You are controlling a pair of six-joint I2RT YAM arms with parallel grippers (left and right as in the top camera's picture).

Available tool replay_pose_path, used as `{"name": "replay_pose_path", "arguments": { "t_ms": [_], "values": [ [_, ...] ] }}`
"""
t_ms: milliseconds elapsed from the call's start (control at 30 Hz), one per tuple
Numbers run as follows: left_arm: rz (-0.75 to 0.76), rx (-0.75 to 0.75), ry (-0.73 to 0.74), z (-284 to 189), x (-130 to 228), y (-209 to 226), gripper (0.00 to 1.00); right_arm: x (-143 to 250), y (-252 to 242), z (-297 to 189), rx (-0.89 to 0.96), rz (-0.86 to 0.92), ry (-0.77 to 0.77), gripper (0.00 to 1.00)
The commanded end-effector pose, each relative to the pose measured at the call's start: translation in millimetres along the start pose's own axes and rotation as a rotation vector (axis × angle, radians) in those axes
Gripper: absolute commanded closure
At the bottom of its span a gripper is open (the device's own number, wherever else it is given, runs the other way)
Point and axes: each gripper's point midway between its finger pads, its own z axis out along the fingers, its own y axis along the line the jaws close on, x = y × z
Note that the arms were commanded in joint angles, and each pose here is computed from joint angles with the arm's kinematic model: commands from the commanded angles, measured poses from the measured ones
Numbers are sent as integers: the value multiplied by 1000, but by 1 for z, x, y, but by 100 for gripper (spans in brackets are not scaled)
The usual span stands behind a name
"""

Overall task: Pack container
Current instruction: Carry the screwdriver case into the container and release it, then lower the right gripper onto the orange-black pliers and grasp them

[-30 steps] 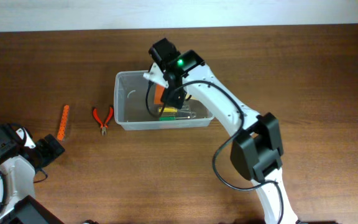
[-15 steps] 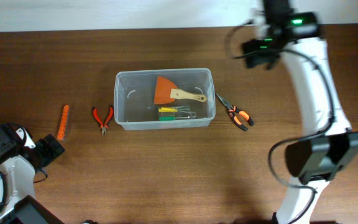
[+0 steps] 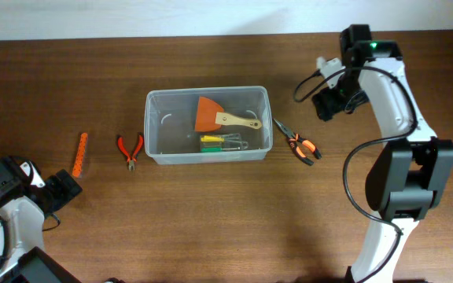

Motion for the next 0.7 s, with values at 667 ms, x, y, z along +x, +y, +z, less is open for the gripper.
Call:
{"name": "replay_pose_path", "arguments": {
  "t_ms": [667],
  "values": [
    [-13,9,-8,-1,-6,-1,1,49,58,63,-104,-291,175,14]
  ]
}}
